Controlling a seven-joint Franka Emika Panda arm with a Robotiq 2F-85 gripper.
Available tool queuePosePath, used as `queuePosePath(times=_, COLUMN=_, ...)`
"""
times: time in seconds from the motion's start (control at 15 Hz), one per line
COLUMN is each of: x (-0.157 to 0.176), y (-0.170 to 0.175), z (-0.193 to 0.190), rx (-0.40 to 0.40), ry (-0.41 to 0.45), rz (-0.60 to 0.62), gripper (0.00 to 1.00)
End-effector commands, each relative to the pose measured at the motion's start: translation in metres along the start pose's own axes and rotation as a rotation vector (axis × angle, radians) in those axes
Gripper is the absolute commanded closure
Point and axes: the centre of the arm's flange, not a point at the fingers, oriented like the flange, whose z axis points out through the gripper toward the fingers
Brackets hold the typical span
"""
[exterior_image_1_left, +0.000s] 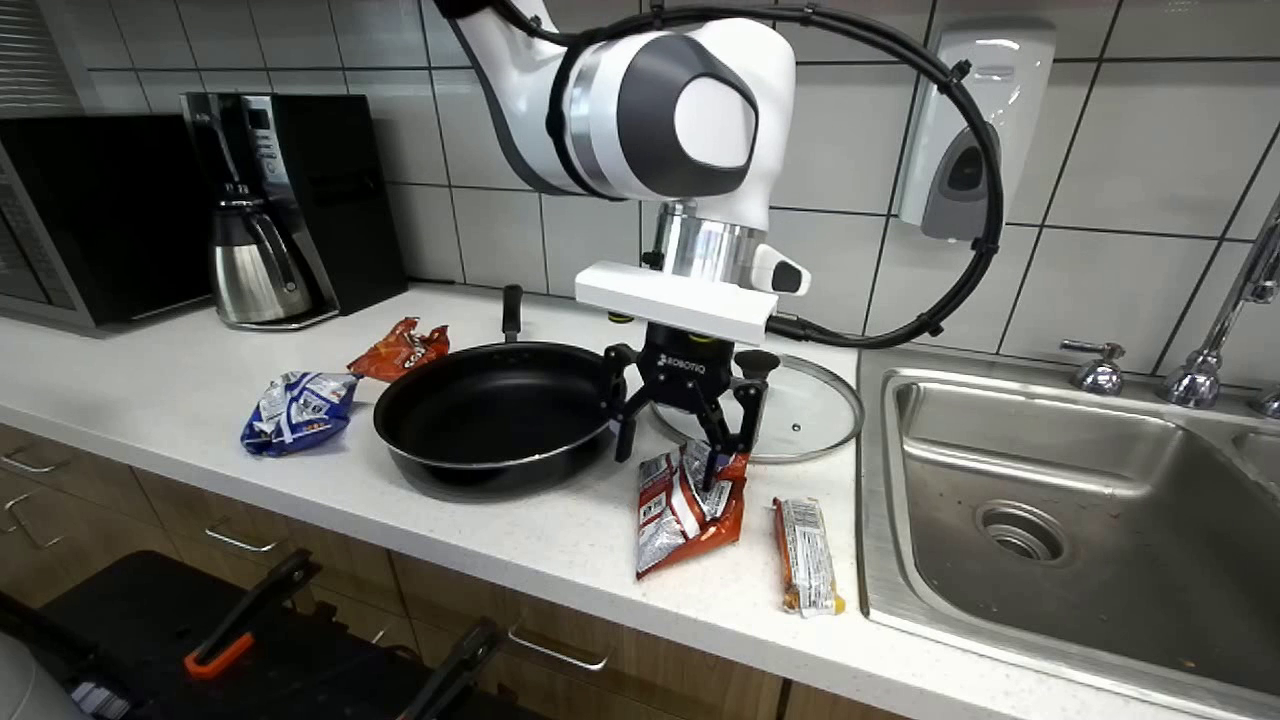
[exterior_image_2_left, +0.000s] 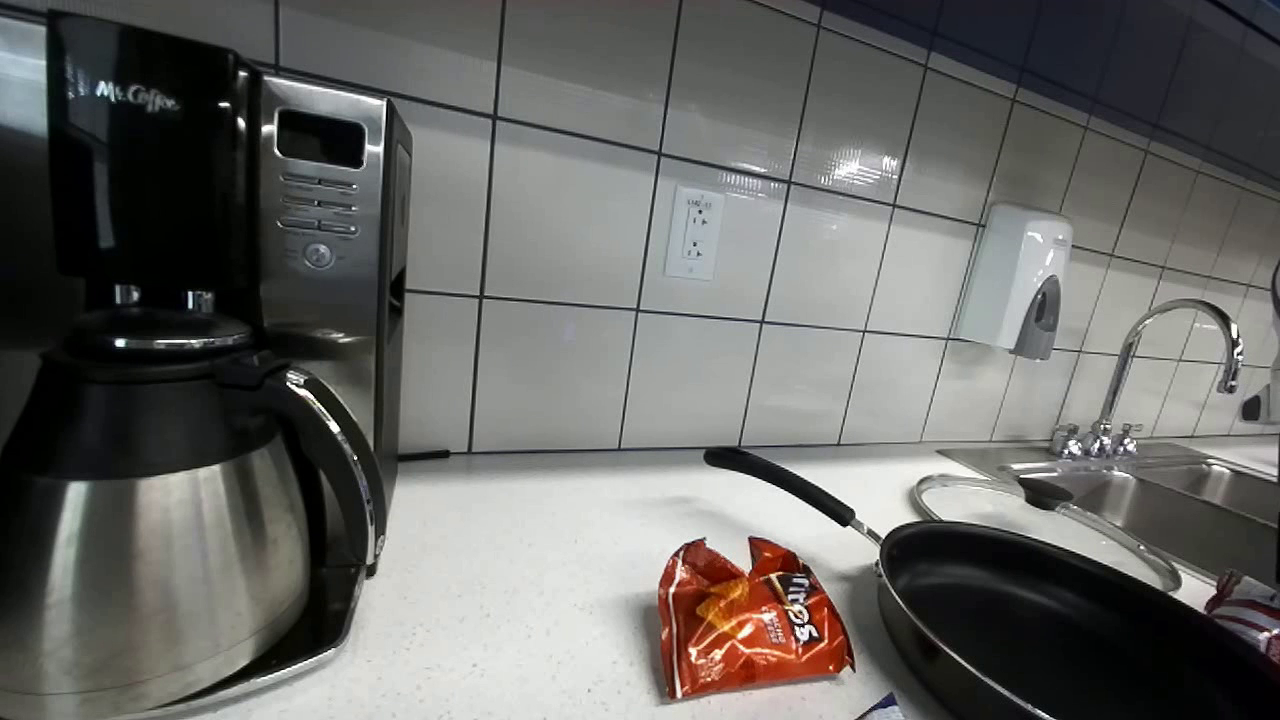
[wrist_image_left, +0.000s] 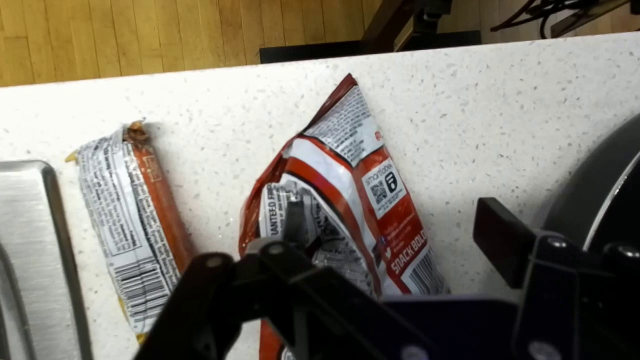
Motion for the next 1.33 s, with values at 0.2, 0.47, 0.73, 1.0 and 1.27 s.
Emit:
queuePosePath(times=0.2, x=0.004, y=0.005, z=0.000, rx=-0.020, ry=0.009, rz=0.013, gripper=0.67)
queuePosePath(times=0.47, x=0.004, y=0.007, z=-0.002, rx=-0.025, ry=0.013, rz=0.017, gripper=0.97)
queuePosePath(times=0.73, x=0.004, y=0.005, z=-0.007, rx=-0.017, ry=0.016, rz=0.011, gripper=1.00)
queuePosePath(times=1.0, x=-0.004, y=-0.001, z=-0.025, rx=-0.031, ry=0.047, rz=0.000, gripper=1.00)
queuePosePath(times=1.27, x=-0.006, y=-0.011, z=-0.053, rx=-0.050, ry=0.097, rz=-0.010, gripper=1.00)
